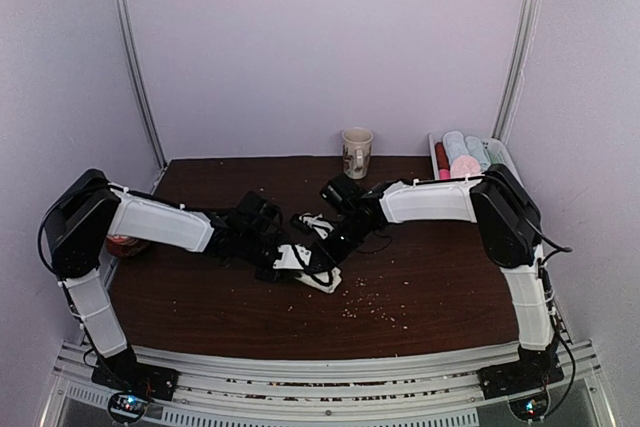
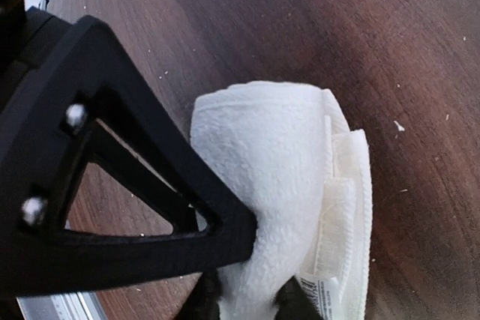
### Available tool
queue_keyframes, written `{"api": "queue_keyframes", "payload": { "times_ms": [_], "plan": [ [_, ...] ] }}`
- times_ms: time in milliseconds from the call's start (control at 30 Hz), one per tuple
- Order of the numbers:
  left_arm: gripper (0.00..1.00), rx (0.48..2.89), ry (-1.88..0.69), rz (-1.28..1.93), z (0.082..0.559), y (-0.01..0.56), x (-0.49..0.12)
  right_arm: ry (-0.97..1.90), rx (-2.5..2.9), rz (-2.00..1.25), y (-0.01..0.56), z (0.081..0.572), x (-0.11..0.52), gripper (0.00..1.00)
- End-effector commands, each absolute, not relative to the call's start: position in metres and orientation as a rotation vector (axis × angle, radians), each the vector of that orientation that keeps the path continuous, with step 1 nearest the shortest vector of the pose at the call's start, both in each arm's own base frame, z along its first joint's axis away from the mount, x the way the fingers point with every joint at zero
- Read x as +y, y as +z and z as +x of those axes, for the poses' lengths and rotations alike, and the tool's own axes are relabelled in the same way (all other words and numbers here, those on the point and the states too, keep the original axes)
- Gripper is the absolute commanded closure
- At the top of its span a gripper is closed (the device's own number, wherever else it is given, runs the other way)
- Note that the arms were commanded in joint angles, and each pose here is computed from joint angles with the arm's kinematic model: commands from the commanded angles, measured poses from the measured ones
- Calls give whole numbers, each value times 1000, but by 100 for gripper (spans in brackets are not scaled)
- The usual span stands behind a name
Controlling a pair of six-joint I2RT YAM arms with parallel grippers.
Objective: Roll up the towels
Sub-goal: Pick up the towel from the center of the board.
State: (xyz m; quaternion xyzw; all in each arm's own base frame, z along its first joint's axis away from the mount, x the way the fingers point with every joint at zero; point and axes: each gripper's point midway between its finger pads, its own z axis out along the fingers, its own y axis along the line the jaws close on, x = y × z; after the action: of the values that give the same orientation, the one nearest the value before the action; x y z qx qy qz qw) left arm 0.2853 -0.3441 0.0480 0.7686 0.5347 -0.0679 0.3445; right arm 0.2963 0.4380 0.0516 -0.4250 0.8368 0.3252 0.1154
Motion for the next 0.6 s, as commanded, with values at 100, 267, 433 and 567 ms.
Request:
{"api": "queue_keyframes", "payload": {
  "times_ms": [100, 267, 433, 567],
  "plan": [
    [74, 1418, -103, 2077, 278, 17, -337, 922, 2469, -1186, 61, 304, 426, 50],
    [74, 1398, -75, 2063, 278, 21, -337, 884, 2495, -1149, 63, 313, 418, 32],
    [74, 1368, -55, 2056, 277, 26, -340, 836, 2501, -1126, 66, 322, 412, 25],
    [74, 1359, -44, 2065, 275, 25, -341, 783, 2490, -1098, 71, 329, 409, 20]
  ]
}}
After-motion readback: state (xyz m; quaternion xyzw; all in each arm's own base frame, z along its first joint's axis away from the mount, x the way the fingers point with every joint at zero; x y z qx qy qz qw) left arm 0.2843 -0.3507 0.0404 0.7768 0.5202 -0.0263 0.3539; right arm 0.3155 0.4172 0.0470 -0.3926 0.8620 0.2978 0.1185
